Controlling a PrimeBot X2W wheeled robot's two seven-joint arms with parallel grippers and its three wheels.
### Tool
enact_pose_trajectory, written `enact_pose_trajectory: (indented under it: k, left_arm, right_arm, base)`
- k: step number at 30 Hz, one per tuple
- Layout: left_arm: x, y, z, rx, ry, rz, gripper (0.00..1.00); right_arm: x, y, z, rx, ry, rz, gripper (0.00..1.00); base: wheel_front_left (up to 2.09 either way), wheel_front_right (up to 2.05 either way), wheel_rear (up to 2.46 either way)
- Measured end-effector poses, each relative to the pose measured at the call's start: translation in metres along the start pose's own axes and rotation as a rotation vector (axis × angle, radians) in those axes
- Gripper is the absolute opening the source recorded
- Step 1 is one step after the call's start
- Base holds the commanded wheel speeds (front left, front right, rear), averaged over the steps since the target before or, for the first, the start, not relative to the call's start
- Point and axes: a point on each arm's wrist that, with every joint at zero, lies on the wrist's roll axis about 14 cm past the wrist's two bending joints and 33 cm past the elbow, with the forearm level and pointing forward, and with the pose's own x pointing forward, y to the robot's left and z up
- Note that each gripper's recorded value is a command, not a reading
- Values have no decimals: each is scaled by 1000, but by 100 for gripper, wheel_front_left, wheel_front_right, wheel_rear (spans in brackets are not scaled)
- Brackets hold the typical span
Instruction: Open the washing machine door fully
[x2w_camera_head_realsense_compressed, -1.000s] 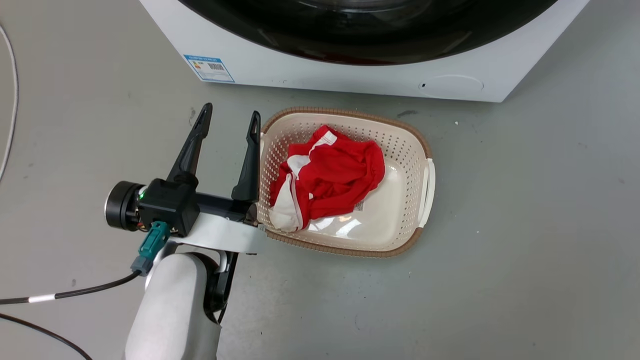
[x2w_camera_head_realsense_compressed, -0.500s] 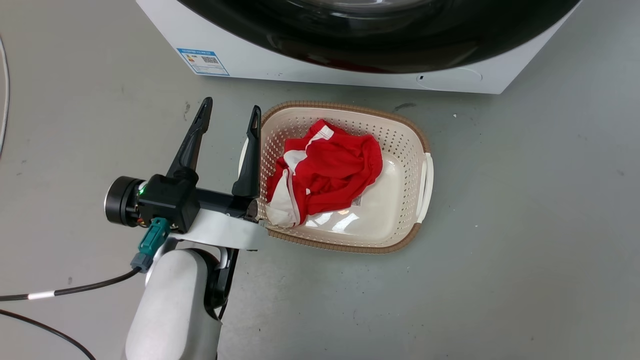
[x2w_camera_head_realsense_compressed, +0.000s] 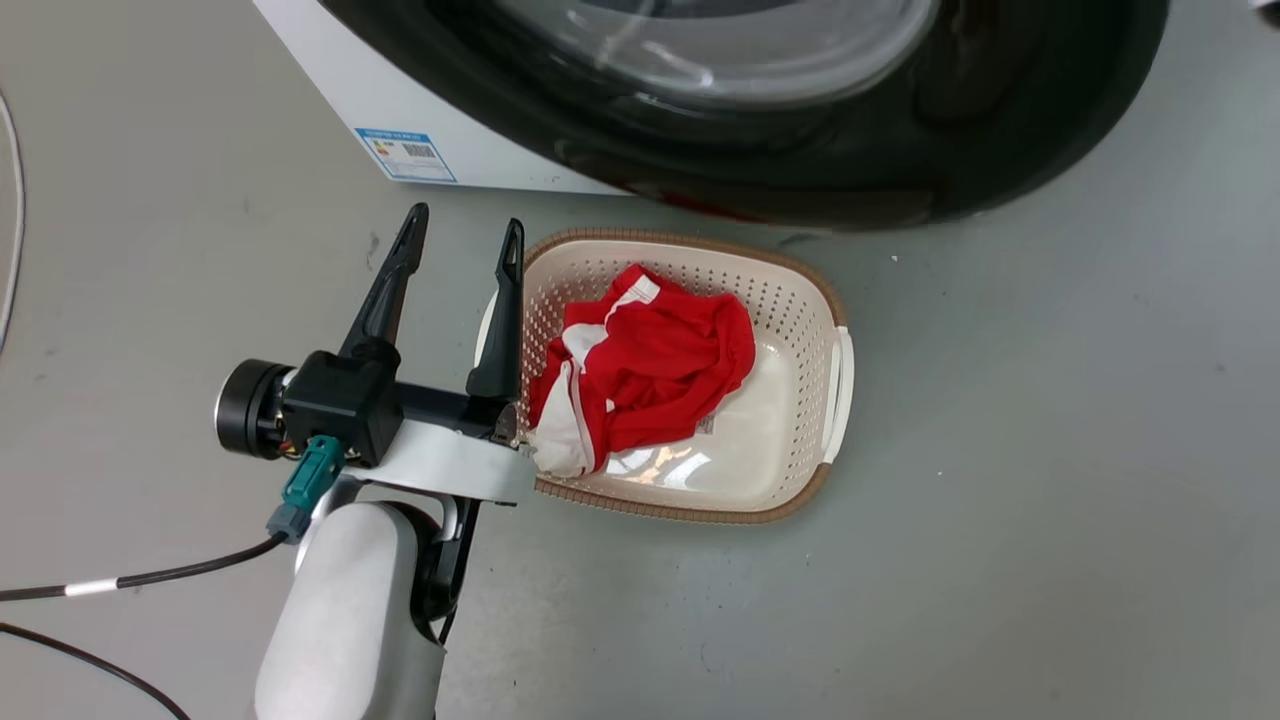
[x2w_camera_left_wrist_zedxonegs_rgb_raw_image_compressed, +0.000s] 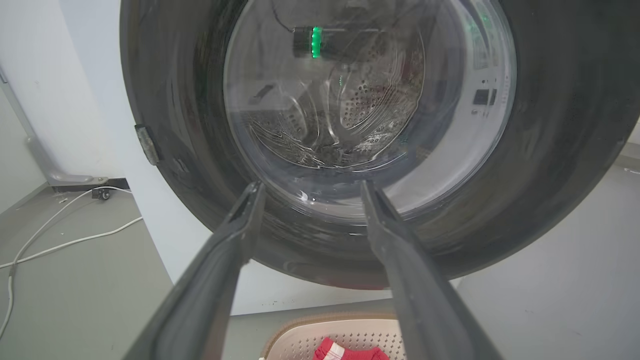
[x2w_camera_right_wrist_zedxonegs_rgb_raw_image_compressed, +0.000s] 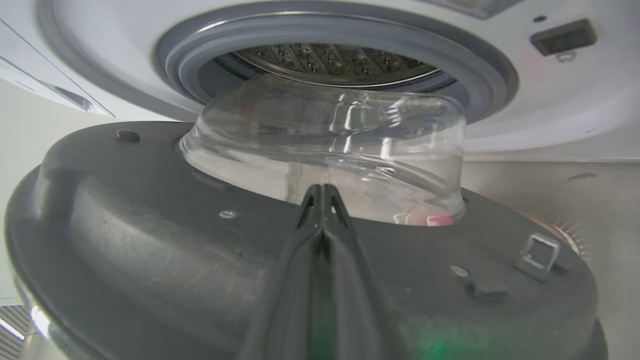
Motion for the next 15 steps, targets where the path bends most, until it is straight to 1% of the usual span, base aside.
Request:
enact_pose_trajectory:
  k: [8,15]
  left_arm:
    - [-15,-2,13,0,-11,10,100]
    - [-36,-5,26,4,-22,13,100]
  right_arm:
    - [-15,12,-46,-1,113,52,0]
    - [-32,29,-102,-29,226,106,0]
  base:
    - [0,0,0]
    - [0,0,0]
